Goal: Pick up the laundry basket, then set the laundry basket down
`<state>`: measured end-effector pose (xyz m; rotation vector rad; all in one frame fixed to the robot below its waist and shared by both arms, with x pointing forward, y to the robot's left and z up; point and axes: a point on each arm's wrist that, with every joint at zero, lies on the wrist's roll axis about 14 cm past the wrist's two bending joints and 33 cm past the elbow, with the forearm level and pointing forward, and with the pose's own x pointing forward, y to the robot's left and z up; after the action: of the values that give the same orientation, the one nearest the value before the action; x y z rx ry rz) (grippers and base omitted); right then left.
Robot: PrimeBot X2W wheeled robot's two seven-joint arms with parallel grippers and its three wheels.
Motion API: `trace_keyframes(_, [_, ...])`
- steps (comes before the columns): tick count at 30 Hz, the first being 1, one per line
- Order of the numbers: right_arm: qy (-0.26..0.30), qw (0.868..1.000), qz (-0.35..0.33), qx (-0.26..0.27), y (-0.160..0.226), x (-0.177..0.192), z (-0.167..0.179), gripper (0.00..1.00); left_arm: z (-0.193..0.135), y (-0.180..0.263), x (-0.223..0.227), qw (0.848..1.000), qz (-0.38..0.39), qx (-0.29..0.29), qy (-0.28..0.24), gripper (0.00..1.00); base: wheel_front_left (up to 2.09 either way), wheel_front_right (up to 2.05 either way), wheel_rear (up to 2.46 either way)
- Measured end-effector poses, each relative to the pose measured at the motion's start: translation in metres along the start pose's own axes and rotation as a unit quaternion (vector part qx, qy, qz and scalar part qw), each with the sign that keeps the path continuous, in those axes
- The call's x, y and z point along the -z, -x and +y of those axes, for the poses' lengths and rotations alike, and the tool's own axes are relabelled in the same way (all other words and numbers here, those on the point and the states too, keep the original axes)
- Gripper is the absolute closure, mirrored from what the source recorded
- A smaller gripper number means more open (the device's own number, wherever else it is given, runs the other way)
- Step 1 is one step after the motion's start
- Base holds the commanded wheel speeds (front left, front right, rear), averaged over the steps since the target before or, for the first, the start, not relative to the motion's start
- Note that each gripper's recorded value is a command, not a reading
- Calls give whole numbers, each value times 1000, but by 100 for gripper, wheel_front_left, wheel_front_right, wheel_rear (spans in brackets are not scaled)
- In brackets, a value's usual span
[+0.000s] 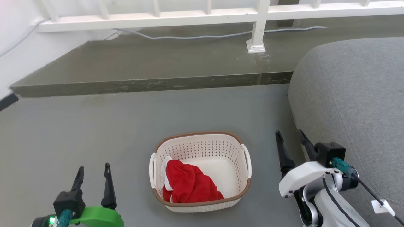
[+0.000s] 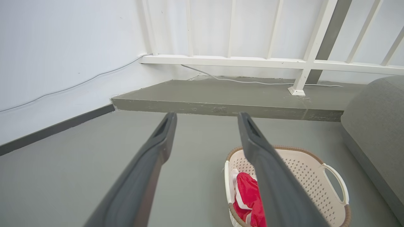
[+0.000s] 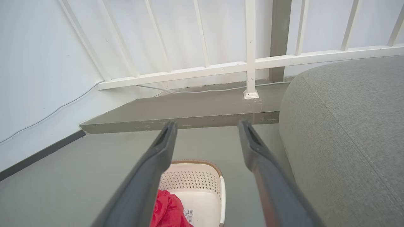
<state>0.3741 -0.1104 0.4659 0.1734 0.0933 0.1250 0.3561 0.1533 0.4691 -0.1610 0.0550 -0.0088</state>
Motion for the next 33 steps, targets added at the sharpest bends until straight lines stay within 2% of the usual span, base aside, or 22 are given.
trace_keyframes(18, [-2,1000,-20,0,7,-9,5,0,5,11,-8,1000,-14,-11,2,0,0,0,0])
trace_keyframes(29, [-6,1000,-23,13,8,-10,-2,0,4,11,-9,1000,-16,-7,-14,0,0,0,0])
trace_keyframes(30, [-6,1000,-24,15,8,-10,-3,100,4,10,-10,1000,-18,-6,-16,100,0,0,0])
trace_keyframes(33, [-6,1000,-2,18,13,4,-4,100,2,13,3,1000,3,-6,-13,100,0,0,0])
